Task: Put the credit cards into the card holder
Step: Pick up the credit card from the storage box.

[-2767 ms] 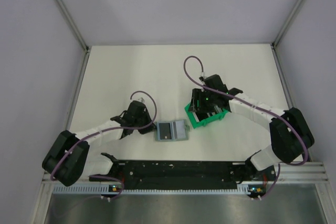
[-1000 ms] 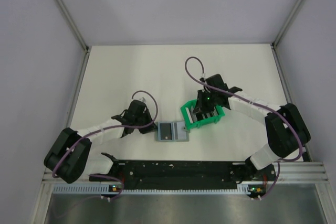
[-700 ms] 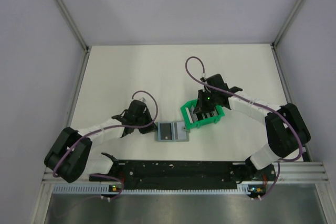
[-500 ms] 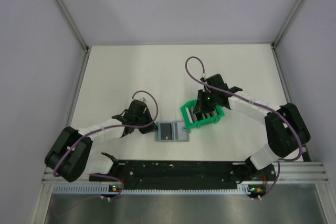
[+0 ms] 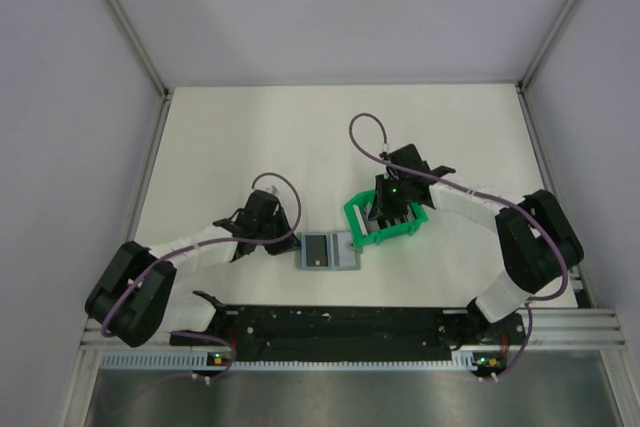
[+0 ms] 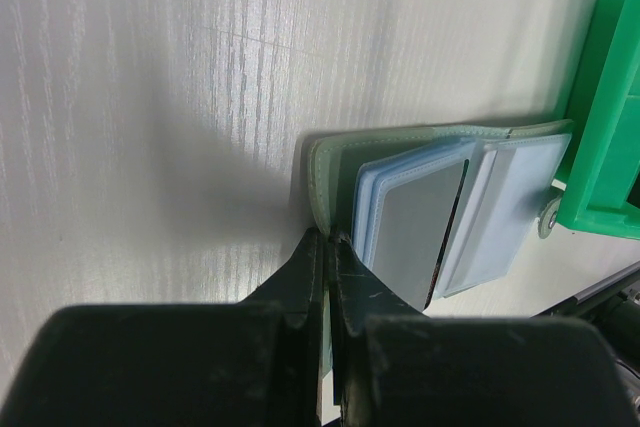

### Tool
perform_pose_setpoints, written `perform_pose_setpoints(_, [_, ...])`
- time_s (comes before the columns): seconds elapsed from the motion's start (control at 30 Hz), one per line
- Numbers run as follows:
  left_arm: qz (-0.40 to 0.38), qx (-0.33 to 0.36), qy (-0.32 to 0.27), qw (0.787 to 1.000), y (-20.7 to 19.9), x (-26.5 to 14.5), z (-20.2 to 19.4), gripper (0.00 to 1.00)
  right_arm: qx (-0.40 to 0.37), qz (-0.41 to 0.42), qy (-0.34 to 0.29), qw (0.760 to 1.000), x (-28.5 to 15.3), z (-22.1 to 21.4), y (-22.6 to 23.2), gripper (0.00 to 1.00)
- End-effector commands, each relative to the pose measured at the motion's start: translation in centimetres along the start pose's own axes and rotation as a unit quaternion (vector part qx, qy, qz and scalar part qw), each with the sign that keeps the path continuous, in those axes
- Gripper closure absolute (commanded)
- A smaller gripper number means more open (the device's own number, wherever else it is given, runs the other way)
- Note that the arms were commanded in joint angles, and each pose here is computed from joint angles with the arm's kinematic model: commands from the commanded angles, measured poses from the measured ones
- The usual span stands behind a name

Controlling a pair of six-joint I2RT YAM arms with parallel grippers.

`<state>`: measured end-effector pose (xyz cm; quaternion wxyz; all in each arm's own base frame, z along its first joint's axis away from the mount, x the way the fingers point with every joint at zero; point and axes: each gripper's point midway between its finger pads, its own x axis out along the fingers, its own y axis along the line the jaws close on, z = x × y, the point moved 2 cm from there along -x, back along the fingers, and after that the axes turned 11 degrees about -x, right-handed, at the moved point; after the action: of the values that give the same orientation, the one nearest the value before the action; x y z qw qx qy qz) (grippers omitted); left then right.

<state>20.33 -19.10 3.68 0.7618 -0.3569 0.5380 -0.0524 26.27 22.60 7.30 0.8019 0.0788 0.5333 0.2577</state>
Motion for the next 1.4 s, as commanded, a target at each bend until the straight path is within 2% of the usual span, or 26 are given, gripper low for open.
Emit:
perform_pose_setpoints(0.0, [-0.022, 0.01, -0.01, 1.0, -1.5, 0.0, 0.9, 1.0, -0.023, -0.001, -0.02, 1.0, 0.2, 1.3, 0.7, 0.88])
perform_pose_setpoints(0.27, [-0.022, 0.01, -0.009, 1.0, -1.5, 0.0, 0.9, 1.0, -0.03, -0.012, -0.036, 0.999, -0.5, 1.9, 0.8, 1.0])
perform_pose_setpoints(0.83, [-0.022, 0.009, -0.009, 1.0, -1.5, -0.1, 0.9, 1.0, -0.043, -0.032, -0.093, 0.994, -4.0, 4.0, 1.3, 1.0])
perform_pose_setpoints(1.37, [-0.024, 0.011, -0.007, 1.0, -1.5, 0.0, 0.9, 1.0, -0.032, 0.01, -0.09, 0.995, -4.3, 3.9, 2.8, 1.0])
